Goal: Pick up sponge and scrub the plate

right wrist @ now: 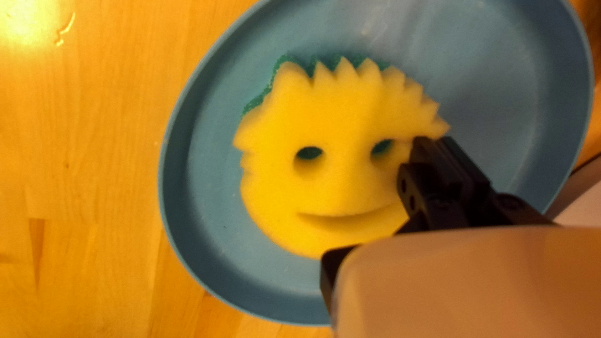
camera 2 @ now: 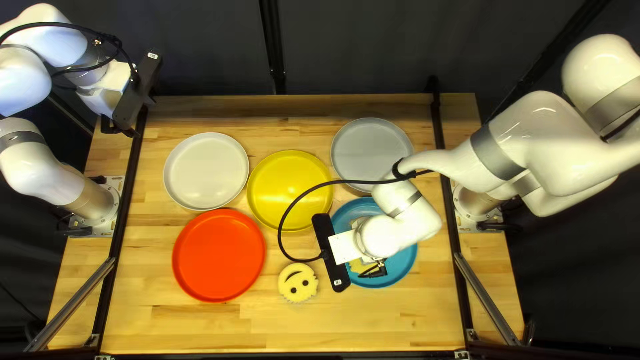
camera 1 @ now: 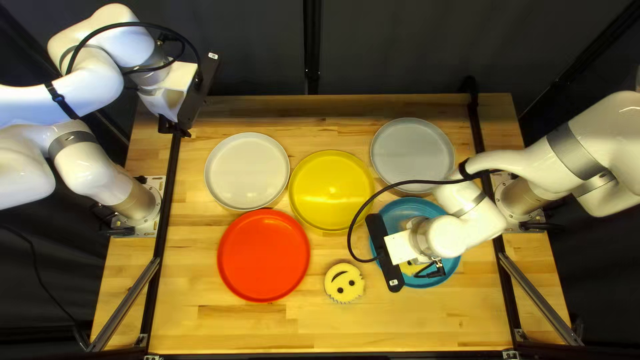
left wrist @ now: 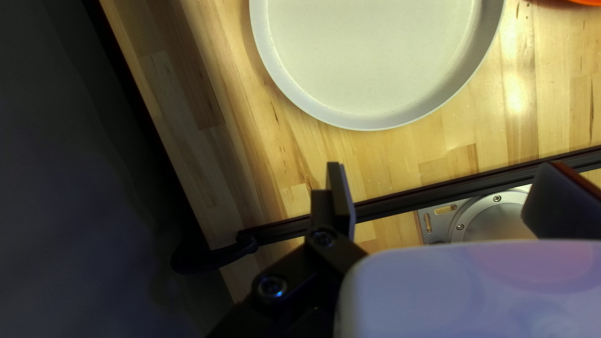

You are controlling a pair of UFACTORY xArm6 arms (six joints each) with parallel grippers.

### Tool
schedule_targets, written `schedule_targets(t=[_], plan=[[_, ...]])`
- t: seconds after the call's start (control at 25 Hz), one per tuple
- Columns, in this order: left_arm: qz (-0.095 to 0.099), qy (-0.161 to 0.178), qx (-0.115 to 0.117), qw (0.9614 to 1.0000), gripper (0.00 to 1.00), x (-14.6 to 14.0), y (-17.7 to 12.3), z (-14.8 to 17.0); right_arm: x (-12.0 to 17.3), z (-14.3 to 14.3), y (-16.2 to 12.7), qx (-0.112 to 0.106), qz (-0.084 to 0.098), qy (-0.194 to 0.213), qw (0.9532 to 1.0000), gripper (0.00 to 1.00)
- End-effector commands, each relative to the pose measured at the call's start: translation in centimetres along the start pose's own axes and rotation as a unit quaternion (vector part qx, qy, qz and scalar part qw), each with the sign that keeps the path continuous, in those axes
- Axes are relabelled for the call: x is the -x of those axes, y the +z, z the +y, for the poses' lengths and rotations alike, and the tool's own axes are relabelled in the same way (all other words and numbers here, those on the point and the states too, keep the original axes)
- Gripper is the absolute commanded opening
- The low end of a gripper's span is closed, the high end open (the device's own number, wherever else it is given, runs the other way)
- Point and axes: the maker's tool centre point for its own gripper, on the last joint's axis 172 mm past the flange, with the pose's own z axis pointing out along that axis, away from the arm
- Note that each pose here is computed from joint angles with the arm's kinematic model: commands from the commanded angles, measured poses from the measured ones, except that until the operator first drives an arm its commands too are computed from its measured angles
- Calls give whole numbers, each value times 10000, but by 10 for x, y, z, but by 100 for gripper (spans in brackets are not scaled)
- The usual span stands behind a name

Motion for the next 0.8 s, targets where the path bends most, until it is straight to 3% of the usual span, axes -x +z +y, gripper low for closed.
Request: schedule_targets(t=[0.04,0.36,0.8], plan=[[0,0,0,10000,100,0,0,0,10,29,4,58,3,-60,10000,0],[0,0,0,10000,100,0,0,0,18,45,8,161,-56,-138,9998,0],[0,0,0,10000,100,0,0,0,24,-41,-15,283,40,-279,9992,0]])
